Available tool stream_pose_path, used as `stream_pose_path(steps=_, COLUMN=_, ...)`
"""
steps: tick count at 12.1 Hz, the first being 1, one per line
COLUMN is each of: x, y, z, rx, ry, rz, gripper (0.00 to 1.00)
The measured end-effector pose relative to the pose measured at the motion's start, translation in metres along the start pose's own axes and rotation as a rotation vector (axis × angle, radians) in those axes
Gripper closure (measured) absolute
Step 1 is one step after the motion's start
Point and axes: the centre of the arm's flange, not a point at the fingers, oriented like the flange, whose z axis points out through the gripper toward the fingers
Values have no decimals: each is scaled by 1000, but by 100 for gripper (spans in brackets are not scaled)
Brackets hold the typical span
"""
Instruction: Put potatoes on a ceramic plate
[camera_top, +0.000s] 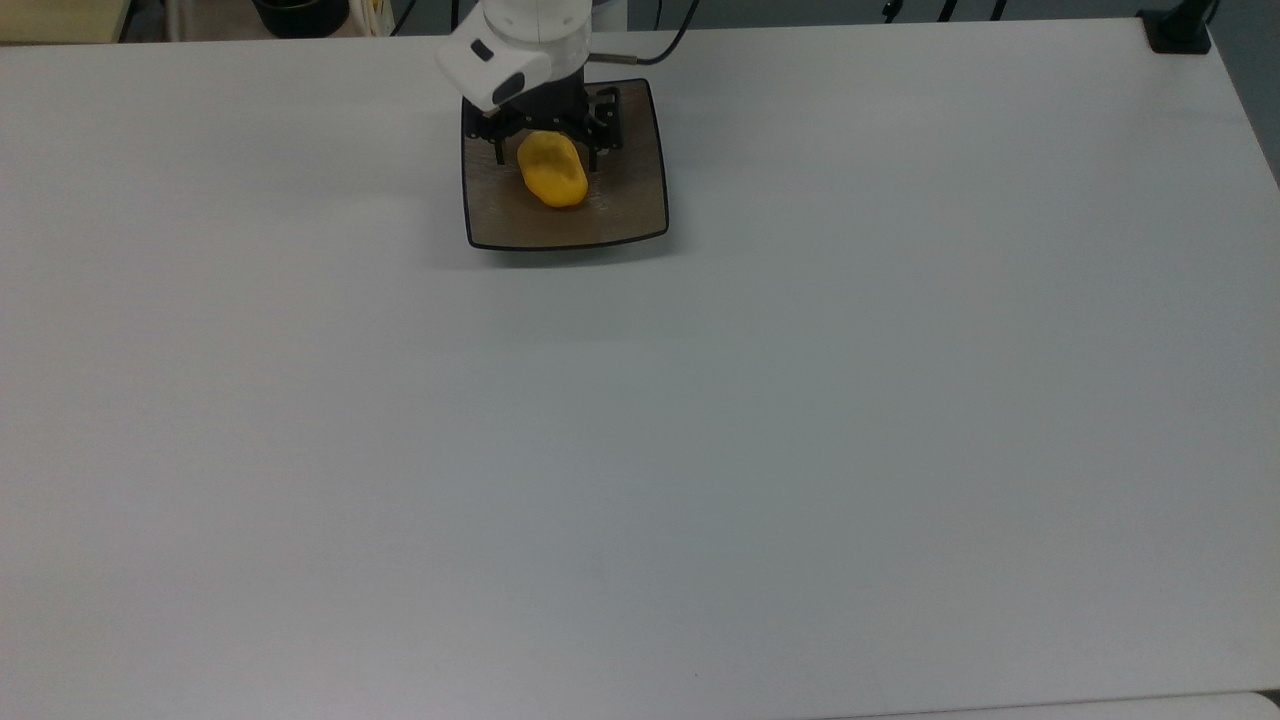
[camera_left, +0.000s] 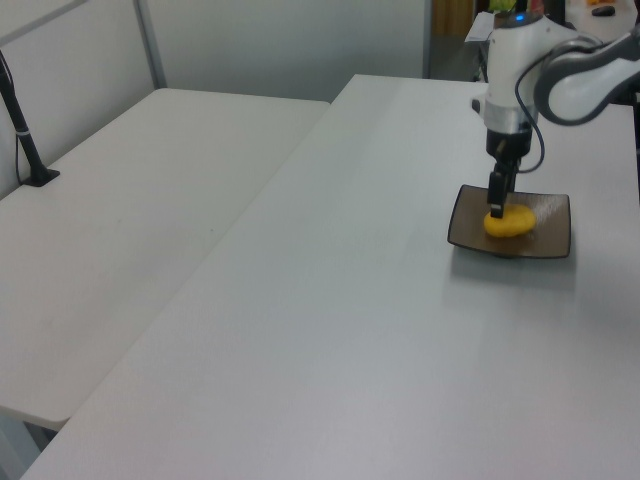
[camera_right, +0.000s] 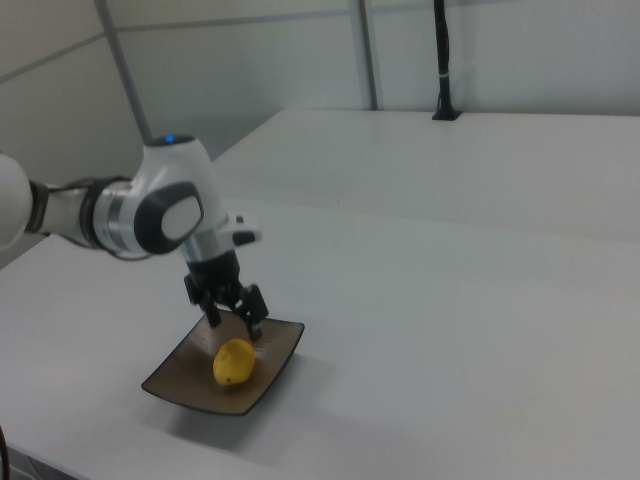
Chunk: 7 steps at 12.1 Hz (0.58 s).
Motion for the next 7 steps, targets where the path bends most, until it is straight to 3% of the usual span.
stream_pose_path(steps=3, x=27, y=2, z=-97, rx=49, ry=61, rz=71, gripper=0)
stream_pose_path(steps=7, x=25, y=8, z=-197, rx=75, ry=26, rz=141, gripper=0)
